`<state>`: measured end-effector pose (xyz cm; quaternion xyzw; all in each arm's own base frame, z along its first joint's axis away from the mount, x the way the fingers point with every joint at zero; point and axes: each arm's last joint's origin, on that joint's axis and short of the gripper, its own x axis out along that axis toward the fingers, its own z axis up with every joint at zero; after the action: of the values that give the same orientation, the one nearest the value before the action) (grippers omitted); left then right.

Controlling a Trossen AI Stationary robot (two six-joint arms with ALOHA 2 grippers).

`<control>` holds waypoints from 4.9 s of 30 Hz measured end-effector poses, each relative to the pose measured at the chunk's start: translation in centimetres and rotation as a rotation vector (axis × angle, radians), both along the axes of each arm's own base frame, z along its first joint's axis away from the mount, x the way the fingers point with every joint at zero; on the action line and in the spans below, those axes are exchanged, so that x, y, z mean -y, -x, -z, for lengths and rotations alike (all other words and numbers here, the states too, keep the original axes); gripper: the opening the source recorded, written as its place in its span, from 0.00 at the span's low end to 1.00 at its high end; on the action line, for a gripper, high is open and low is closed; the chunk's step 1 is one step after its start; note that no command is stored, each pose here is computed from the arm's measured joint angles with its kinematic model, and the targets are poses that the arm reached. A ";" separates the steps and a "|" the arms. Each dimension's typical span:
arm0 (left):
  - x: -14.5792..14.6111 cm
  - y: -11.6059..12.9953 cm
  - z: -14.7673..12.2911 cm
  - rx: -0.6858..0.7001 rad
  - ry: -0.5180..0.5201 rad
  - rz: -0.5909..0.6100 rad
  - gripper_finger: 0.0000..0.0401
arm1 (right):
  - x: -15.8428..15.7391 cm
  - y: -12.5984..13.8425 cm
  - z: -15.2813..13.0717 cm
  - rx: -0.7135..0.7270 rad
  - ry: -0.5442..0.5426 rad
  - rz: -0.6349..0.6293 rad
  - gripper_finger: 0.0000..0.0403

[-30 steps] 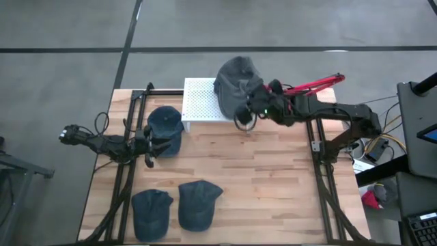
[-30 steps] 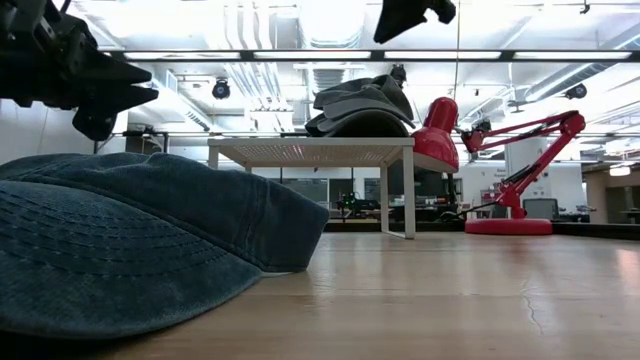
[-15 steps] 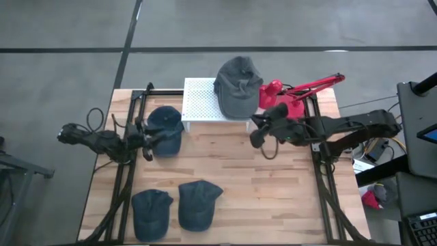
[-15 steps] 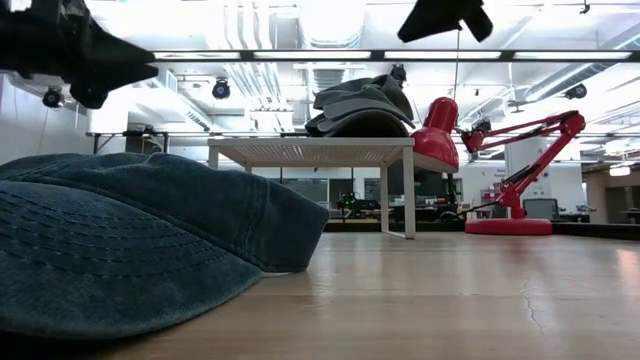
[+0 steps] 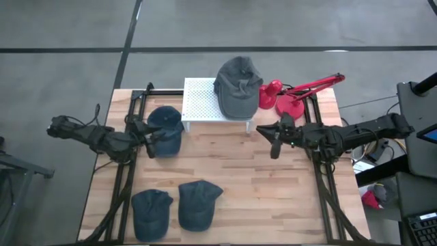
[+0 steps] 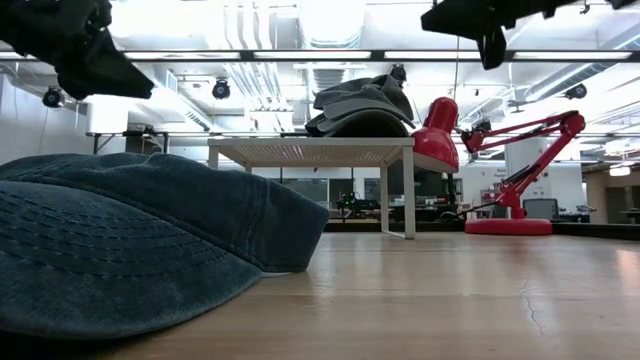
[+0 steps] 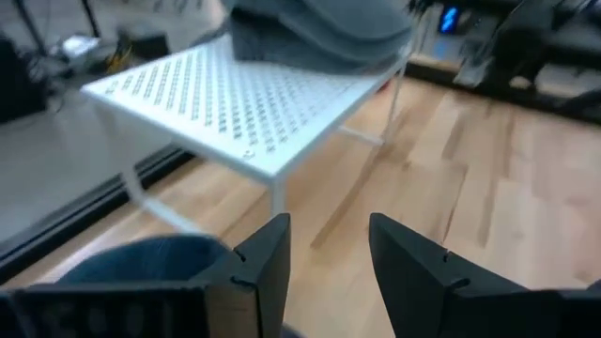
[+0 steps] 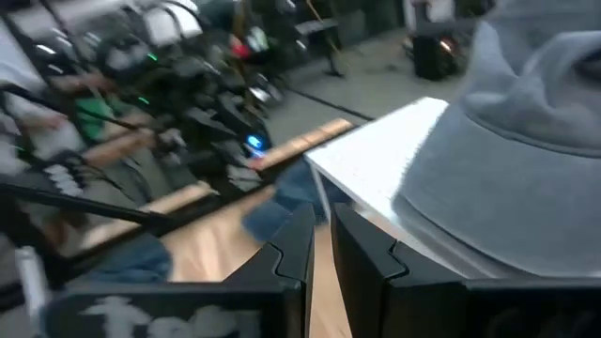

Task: Pick & Place hat
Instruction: Put the top blue cap on the shelf

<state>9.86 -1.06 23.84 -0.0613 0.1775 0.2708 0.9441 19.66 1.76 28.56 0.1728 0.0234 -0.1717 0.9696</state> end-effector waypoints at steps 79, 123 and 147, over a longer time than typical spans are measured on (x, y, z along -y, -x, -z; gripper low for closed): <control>-3.6 -7.6 -0.5 -0.239 0.450 -0.663 0.55 | 0.4 4.7 7.6 0.179 -0.022 -0.168 0.10; -8.4 -9.2 4.1 -0.430 0.644 -0.933 0.56 | 0.6 8.7 7.3 0.151 -0.090 -0.300 0.10; -7.3 -7.1 10.3 -0.429 0.835 -0.933 0.56 | 0.6 8.7 7.2 0.156 -0.117 -0.298 0.10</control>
<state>16.95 6.19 13.50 -0.4374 0.4067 0.5661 0.5682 10.94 1.15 21.32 0.2363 -0.0167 -0.0105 0.9715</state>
